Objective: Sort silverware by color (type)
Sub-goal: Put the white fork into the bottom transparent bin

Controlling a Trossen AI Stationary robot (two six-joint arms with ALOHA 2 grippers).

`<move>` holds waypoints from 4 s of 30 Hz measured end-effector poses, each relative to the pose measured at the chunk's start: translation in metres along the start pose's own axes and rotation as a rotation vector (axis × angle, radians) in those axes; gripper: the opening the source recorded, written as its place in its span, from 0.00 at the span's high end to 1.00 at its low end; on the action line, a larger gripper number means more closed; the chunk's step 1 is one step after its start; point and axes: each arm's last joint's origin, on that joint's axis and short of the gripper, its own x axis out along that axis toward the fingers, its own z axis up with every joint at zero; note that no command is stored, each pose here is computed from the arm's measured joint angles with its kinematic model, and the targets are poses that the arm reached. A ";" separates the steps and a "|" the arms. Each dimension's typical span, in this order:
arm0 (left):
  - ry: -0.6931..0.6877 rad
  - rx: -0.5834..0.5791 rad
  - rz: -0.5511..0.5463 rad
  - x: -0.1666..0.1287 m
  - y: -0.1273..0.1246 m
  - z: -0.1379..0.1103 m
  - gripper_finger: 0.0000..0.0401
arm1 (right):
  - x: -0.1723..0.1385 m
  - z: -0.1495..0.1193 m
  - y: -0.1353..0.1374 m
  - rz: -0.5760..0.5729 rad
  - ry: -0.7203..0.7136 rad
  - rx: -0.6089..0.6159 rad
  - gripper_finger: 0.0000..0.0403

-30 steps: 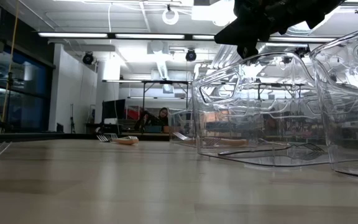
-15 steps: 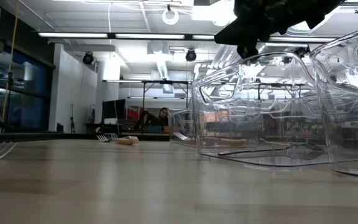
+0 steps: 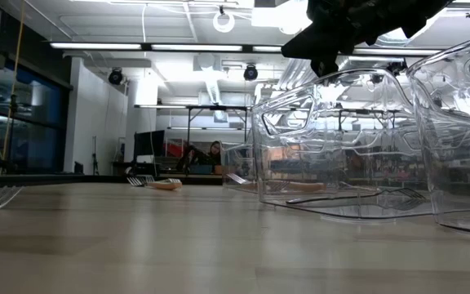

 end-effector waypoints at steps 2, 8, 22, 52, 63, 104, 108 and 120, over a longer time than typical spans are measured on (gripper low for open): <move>-0.022 -0.004 -0.044 -0.009 0.004 0.006 1.00 | 0.000 0.000 0.000 0.000 0.000 0.000 1.00; -0.130 -0.032 -0.339 -0.035 0.005 0.028 1.00 | 0.000 0.000 0.000 -0.002 0.000 -0.024 1.00; -0.832 0.014 -0.810 -0.122 -0.006 0.105 1.00 | 0.000 0.001 0.000 -0.002 -0.006 -0.025 1.00; -1.228 0.579 -1.263 -0.165 -0.100 0.167 1.00 | -0.003 0.022 0.024 0.143 -0.271 -0.052 1.00; -1.209 0.613 -1.368 -0.165 -0.106 0.171 1.00 | 0.010 0.041 0.038 0.101 -0.305 -0.057 0.89; -1.153 0.634 -1.421 -0.148 -0.130 0.172 0.96 | 0.046 0.051 0.038 0.051 -0.207 -0.066 0.93; -1.151 0.637 -1.419 -0.147 -0.130 0.172 0.92 | 0.046 0.051 0.038 0.063 -0.203 -0.067 0.95; -1.023 0.686 -1.365 -0.157 -0.101 0.168 0.69 | 0.014 0.057 0.031 0.001 -0.128 -0.135 0.97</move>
